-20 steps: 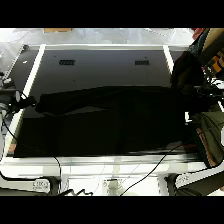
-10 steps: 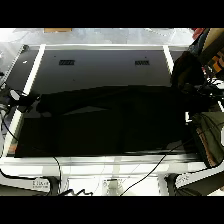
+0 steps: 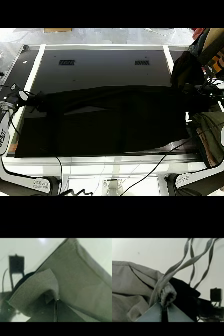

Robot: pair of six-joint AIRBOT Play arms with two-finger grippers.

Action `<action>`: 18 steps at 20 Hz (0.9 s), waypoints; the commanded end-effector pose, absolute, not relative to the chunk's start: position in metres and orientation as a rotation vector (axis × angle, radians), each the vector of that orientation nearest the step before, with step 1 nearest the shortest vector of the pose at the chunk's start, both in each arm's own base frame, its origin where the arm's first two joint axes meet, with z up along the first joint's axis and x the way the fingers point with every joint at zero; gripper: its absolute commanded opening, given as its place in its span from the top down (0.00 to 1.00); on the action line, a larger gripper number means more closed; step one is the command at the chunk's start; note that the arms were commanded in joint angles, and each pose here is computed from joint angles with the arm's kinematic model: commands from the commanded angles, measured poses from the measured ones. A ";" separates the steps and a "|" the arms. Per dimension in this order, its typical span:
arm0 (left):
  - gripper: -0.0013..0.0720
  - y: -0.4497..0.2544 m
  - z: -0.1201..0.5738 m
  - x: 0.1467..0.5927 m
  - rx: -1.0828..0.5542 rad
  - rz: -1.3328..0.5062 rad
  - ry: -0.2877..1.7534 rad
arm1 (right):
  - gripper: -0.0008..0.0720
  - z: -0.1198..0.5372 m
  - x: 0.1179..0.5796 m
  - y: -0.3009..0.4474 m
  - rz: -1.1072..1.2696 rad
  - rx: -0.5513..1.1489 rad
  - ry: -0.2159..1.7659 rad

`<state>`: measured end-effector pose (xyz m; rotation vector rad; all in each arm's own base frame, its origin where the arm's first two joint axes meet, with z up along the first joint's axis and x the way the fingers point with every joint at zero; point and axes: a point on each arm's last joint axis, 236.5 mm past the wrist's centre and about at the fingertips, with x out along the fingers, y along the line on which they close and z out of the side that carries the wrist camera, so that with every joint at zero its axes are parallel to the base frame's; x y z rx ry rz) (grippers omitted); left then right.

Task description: Fold the clothes and pants, and hang the long-sleeved shirts on hangers.

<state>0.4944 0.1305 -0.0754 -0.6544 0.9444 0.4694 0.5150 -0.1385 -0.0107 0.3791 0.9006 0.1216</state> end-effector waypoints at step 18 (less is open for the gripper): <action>0.97 0.160 -0.003 0.507 0.024 0.248 0.990 | 0.96 0.005 0.528 -0.130 0.123 0.489 0.830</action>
